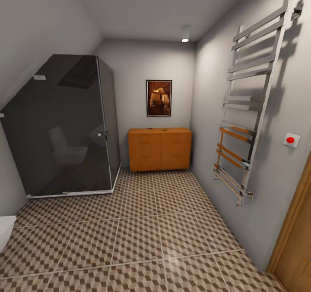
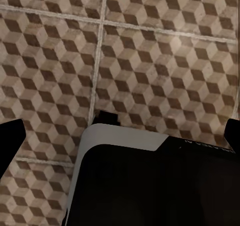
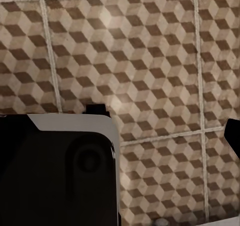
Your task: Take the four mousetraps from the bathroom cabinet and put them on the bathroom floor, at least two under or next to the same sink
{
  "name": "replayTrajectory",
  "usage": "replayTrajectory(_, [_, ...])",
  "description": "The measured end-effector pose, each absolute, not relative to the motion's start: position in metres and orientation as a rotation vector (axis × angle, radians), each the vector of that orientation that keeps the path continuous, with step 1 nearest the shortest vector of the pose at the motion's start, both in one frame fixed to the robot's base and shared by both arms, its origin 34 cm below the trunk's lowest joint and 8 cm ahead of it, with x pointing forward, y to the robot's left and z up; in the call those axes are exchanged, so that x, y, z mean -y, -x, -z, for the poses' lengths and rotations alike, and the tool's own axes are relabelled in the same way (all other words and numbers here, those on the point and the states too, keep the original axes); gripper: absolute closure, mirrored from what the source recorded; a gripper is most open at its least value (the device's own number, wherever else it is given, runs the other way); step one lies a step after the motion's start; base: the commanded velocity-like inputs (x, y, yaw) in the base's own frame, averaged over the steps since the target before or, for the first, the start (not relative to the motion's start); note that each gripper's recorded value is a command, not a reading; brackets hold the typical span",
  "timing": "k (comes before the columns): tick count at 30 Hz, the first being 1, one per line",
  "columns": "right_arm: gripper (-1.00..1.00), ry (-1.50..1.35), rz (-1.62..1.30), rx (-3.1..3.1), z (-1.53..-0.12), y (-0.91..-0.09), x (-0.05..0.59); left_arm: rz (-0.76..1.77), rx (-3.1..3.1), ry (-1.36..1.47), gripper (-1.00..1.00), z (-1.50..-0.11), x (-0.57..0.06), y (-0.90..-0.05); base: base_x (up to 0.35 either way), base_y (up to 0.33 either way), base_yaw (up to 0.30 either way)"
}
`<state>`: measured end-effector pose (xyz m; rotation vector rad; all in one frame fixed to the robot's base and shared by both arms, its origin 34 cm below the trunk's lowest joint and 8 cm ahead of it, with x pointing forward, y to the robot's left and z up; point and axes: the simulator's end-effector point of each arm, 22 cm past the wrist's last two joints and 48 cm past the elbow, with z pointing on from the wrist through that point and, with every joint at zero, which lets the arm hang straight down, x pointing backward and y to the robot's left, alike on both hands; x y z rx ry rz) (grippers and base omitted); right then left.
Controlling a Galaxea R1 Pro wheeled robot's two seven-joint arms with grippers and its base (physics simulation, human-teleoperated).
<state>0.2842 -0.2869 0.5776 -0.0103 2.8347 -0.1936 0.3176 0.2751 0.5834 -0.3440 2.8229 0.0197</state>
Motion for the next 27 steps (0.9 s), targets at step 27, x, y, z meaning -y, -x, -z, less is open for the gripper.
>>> replayTrajectory(27, [-1.0, 0.005, 0.197, -2.834, -0.5777, -0.2841, 0.2879, -0.02, -2.823, 0.344, -1.0, -0.5834, -0.2751, -0.3176, 0.322, 0.0, 0.0])
